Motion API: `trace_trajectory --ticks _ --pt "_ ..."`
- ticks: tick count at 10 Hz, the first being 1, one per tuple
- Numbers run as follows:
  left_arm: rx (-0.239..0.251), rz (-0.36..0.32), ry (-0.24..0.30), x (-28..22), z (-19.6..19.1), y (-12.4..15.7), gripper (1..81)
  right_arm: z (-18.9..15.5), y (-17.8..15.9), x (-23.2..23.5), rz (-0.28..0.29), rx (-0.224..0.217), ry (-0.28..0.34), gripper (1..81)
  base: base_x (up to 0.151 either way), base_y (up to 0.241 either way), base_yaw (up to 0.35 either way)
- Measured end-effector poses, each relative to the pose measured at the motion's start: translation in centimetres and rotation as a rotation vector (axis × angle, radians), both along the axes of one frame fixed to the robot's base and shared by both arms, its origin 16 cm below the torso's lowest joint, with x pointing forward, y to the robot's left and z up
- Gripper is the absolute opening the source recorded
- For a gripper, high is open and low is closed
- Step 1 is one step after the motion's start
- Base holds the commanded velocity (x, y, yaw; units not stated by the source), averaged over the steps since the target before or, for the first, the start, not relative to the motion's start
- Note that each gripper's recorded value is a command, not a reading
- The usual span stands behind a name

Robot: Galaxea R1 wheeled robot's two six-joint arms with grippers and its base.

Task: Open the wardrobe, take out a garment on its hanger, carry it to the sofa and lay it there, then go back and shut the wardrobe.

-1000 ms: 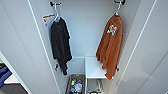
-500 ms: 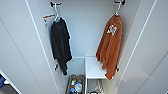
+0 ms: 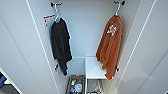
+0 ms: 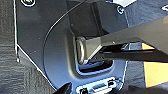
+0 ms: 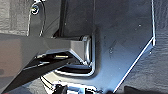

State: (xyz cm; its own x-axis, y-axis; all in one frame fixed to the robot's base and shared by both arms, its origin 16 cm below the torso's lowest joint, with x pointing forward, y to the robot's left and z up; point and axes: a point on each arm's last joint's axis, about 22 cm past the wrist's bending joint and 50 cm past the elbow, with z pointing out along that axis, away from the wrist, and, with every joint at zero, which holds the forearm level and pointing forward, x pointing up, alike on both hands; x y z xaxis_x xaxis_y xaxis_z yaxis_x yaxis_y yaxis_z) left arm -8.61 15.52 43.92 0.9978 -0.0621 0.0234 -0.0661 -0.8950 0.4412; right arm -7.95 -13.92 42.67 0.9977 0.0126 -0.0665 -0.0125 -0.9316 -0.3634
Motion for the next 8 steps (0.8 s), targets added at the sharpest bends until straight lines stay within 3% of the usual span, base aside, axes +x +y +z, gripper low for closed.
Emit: trace_trajectory --ticks 3,5,7,8 --pt "0.038 -0.014 0.040 0.3 -0.7 0.1 81.1 0.1 0.2 -0.4 0.000 0.002 0.005 81.1 0.000 0.000 0.000" --pt "0.077 0.050 0.079 1.5 -1.3 1.2 81.1 0.0 0.0 0.1 0.000 -0.003 -0.002 81.1 0.000 0.000 0.000" --pt "0.103 0.038 0.129 -0.1 -1.3 1.6 81.1 -0.2 -0.6 0.5 0.002 -0.014 -0.006 81.1 0.000 0.000 0.000" --pt "0.096 0.007 0.120 -0.3 -1.3 1.3 81.1 -0.2 -0.7 0.4 0.001 -0.015 -0.006 81.1 0.000 0.000 0.000"
